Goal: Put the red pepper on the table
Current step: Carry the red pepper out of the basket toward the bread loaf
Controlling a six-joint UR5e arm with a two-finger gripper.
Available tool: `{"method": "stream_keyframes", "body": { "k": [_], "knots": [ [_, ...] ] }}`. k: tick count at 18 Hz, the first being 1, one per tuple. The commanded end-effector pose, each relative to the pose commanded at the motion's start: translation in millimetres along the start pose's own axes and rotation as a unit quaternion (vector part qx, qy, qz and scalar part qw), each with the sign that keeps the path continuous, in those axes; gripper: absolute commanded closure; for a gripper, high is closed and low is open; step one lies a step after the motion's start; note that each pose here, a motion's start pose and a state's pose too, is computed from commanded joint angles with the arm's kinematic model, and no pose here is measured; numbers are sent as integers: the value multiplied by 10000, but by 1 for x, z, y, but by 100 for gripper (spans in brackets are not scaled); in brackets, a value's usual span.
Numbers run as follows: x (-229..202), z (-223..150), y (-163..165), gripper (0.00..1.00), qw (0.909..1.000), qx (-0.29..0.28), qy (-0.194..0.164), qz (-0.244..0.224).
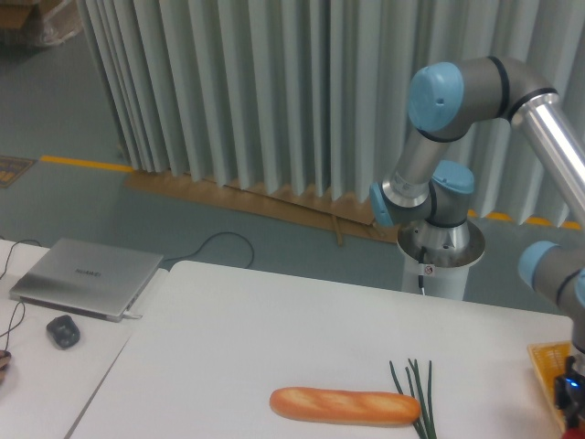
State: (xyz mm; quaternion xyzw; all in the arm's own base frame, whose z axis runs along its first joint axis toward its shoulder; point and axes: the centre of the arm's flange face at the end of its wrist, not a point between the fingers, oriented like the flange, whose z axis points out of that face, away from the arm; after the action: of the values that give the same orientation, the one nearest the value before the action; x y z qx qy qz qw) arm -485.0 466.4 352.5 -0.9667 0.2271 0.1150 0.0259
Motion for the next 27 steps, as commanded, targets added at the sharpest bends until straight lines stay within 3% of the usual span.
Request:
{"method": "stream_keyframes", "body": {
  "k": [7,12,19,21,27],
  "knots": [
    [42,-27,-59,49,9992,0,357,-197],
    [73,-48,-88,49,9990,18,445,-106],
    [120,-60,-161,48,9990,-85,413,-146],
    [139,-62,-180,48,9984,-127,550,-58],
    [187,-74,-208,48,9965,-243,795,84]
  ]
}}
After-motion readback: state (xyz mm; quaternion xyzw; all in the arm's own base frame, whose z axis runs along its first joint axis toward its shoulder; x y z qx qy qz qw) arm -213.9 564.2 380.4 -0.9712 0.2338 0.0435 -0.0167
